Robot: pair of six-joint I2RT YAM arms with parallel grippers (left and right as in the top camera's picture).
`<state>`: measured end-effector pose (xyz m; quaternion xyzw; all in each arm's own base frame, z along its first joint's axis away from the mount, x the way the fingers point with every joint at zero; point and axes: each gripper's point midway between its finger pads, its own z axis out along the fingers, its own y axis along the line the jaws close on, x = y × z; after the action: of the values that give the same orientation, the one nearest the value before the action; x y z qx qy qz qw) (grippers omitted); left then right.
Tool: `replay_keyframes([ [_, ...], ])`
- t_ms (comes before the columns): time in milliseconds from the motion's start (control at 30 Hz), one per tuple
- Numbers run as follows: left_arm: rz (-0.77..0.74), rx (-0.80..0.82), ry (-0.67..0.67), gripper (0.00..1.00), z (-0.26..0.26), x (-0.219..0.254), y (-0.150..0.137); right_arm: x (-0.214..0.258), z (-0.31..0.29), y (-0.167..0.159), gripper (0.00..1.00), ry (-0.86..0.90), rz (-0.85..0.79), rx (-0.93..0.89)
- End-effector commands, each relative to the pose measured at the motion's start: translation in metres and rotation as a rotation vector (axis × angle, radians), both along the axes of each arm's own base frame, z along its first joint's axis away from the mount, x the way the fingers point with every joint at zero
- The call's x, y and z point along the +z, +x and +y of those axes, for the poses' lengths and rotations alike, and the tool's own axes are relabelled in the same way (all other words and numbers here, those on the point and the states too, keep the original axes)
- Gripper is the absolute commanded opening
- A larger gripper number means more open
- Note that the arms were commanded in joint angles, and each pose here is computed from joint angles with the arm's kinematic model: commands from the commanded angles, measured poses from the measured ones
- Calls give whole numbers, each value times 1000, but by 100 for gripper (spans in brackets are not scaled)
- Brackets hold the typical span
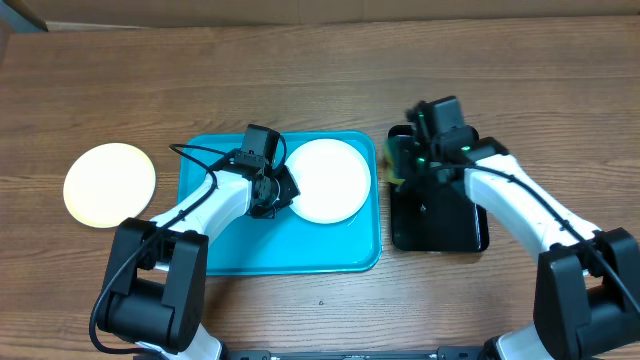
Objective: Clean dirty plates on tray and stack at the side
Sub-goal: 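Return the sponge to the black tray and release it, right gripper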
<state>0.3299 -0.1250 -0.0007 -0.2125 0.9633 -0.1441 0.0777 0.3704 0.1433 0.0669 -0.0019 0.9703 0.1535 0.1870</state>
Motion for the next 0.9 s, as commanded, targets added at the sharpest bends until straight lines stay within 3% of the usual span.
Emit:
replay_keyframes([
  [0,143,2,89,4,15,-41,-38,-6,-38,6,4,-149,-12,5],
  [300,142,-1,80,4,13,-41,-38,-28,-72,-9,9,-225,82,-62],
  [367,143,0,81,4,13,-41,-38,-32,-73,-14,17,-228,96,-60],
  [433,142,0,80,4,13,-41,-38,-36,-74,-19,18,-232,111,-59],
  [467,142,0,80,4,13,-41,-38,-39,-74,-22,24,-234,119,-58],
  [533,142,0,80,4,13,-41,-38,-42,-75,-25,49,-236,127,-57],
  [567,142,-1,81,4,13,-41,-38,-42,-75,-25,54,-236,127,-57],
  [667,143,0,80,6,13,-41,-38,-39,-74,-19,60,-230,108,-59],
  [867,144,-1,81,11,13,-41,-38,-17,-66,-3,60,-197,76,-56],
])
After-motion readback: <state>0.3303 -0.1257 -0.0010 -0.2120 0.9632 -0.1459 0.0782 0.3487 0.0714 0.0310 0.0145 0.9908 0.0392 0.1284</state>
